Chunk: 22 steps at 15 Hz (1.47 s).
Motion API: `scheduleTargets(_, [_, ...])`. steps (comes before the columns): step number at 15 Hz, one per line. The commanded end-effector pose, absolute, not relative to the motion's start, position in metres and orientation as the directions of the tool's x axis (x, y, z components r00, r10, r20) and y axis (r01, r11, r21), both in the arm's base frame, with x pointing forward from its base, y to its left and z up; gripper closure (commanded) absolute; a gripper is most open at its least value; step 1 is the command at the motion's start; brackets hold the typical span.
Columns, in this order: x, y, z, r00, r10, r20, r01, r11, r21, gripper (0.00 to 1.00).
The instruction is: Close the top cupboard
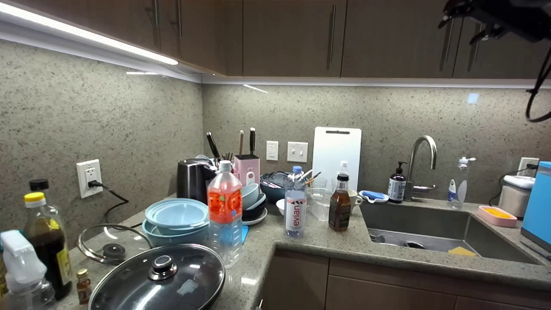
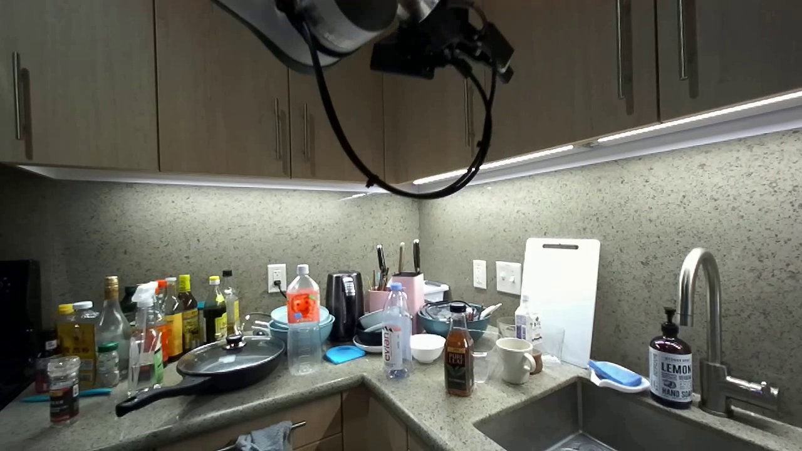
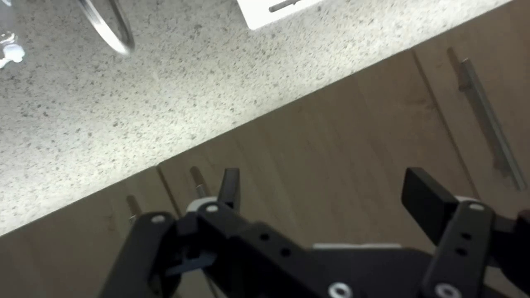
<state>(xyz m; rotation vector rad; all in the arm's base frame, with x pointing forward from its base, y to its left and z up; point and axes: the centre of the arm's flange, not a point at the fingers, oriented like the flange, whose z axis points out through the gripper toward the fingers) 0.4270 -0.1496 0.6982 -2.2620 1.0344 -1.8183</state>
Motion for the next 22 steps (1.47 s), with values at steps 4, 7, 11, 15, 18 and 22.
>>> scheduleTargets(4, [0.459, -0.050, 0.642, 0.178, -0.475, 0.862, -0.385, -0.840, -0.383, 0.00])
scheduleTargets(7, [0.467, -0.020, 0.618, 0.204, -0.461, 0.864, -0.377, -0.851, -0.365, 0.00])
scheduleTargets(11, [0.465, -0.028, 0.620, 0.194, -0.463, 0.865, -0.389, -0.846, -0.365, 0.00])
scheduleTargets(15, [0.470, -0.027, 0.614, 0.197, -0.482, 0.854, -0.401, -0.834, -0.379, 0.00])
scheduleTargets(18, [0.468, -0.028, 0.615, 0.206, -0.468, 0.860, -0.392, -0.844, -0.366, 0.00])
scheduleTargets(22, [0.469, -0.032, 0.613, 0.205, -0.471, 0.858, -0.400, -0.841, -0.366, 0.00])
